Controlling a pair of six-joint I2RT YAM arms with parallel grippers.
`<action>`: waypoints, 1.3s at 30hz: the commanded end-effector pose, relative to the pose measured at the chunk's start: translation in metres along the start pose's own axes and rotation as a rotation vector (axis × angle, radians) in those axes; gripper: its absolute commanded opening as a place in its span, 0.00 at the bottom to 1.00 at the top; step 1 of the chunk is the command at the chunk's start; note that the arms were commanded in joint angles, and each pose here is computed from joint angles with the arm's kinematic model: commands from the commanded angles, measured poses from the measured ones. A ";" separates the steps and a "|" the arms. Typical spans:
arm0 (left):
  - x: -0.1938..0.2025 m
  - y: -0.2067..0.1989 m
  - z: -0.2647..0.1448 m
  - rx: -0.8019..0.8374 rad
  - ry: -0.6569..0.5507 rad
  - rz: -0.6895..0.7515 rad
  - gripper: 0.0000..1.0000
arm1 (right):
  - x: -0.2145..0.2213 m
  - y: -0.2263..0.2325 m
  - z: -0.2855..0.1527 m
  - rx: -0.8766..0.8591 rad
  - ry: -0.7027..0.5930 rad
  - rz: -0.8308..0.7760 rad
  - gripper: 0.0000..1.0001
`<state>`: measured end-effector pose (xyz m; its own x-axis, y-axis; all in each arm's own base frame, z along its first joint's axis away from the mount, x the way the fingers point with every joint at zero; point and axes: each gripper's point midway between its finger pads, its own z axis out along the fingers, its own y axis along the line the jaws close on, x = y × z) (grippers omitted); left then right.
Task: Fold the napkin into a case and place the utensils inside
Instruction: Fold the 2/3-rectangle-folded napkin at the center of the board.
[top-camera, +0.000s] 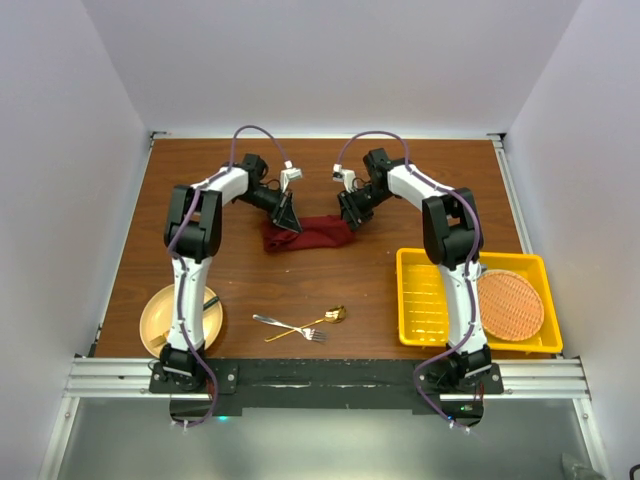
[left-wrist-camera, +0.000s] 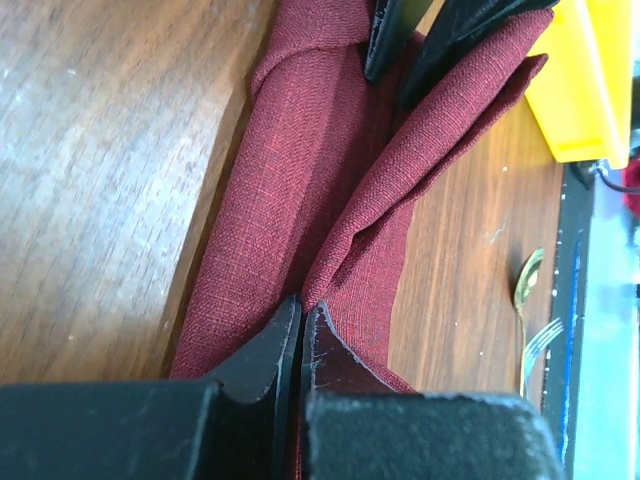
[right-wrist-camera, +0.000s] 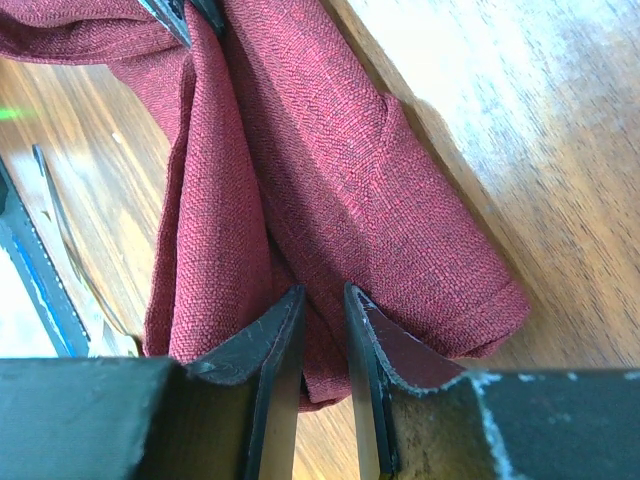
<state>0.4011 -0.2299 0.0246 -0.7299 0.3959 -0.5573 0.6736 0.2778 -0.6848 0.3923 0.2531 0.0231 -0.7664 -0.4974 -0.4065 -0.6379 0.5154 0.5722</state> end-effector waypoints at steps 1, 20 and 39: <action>-0.002 0.010 -0.015 -0.059 -0.027 -0.029 0.00 | 0.026 -0.043 0.013 0.130 0.099 -0.020 0.29; 0.029 0.032 -0.004 -0.078 0.056 -0.116 0.00 | -0.061 -0.009 -0.080 0.093 -0.187 -0.005 0.47; 0.030 0.031 -0.002 -0.053 0.058 -0.134 0.00 | -0.074 0.036 -0.057 -0.022 -0.191 -0.296 0.72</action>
<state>0.4016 -0.2264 0.0220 -0.8046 0.3479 -0.4813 0.5813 0.2958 -0.7580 0.4312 0.2583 0.0897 -0.6942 -0.4175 -0.5864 -0.7196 0.4201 0.5528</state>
